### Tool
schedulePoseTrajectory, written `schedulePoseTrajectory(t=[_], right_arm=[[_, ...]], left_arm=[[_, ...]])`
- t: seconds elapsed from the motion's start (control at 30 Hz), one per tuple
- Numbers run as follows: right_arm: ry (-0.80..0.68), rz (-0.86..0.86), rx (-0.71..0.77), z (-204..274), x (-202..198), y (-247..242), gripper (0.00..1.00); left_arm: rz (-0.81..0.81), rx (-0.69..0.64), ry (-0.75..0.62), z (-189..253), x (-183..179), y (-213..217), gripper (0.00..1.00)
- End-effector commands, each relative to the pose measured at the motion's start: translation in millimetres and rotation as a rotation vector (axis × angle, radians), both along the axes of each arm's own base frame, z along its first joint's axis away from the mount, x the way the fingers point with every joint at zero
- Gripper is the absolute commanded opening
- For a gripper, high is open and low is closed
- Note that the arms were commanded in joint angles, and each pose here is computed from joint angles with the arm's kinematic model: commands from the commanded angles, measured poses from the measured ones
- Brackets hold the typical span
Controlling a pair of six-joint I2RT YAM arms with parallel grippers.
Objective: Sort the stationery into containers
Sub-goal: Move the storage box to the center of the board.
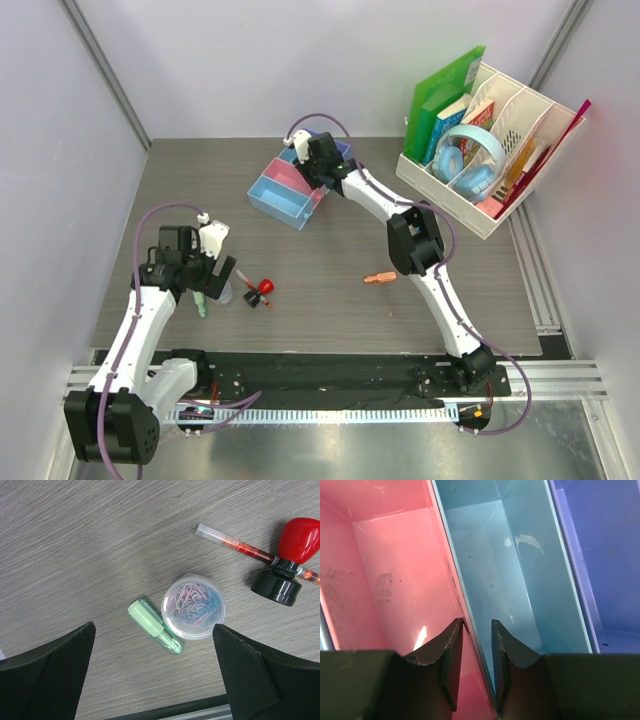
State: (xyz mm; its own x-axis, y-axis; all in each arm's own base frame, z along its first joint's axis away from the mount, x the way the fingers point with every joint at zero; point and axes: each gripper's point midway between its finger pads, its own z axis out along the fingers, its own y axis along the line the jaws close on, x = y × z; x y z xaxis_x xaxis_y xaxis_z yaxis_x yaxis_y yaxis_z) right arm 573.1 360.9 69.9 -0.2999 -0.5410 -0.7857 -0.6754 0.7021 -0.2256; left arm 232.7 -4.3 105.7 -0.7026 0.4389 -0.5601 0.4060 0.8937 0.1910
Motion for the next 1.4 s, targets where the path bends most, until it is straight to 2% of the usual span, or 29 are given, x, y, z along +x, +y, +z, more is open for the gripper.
schedulePoseTrajectory(t=[0.0, 0.07, 0.2, 0.37, 0.67, 0.9, 1.13, 1.37], right_arm=[[0.087, -0.170, 0.022, -0.6, -17.3, -17.0, 0.21], [0.095, -0.221, 0.017, -3.4, -20.3, -21.7, 0.13], [0.109, -0.317, 0.057, 5.5, -29.4, -22.3, 0.05], [0.150, -0.395, 0.094, 3.3, -47.5, -19.7, 0.01], [0.244, -0.565, 0.255, 14.9, -69.3, -14.0, 0.01], [0.307, -0.703, 0.311, 9.9, -80.7, -24.4, 0.01], [0.251, -0.901, 0.324, 16.0, -87.9, -54.9, 0.01], [0.212, -0.959, 0.321, 26.1, -106.2, -64.8, 0.01]], left_arm=[[-0.013, 0.012, -0.039, 13.2, 4.0, 1.4, 1.00], [-0.018, 0.011, -0.041, 14.5, 3.3, 1.0, 1.00], [-0.026, 0.008, -0.040, 16.6, 1.2, -0.1, 1.00], [-0.036, 0.012, -0.044, 20.5, -2.0, -0.1, 1.00], [-0.052, 0.014, -0.050, 22.9, -9.2, -0.7, 1.00], [-0.064, 0.003, -0.052, 22.2, -10.5, -3.5, 1.00], [-0.090, -0.005, -0.052, 18.8, -8.2, -6.8, 1.00], [-0.107, -0.036, -0.061, 23.0, -3.3, -13.4, 1.00]])
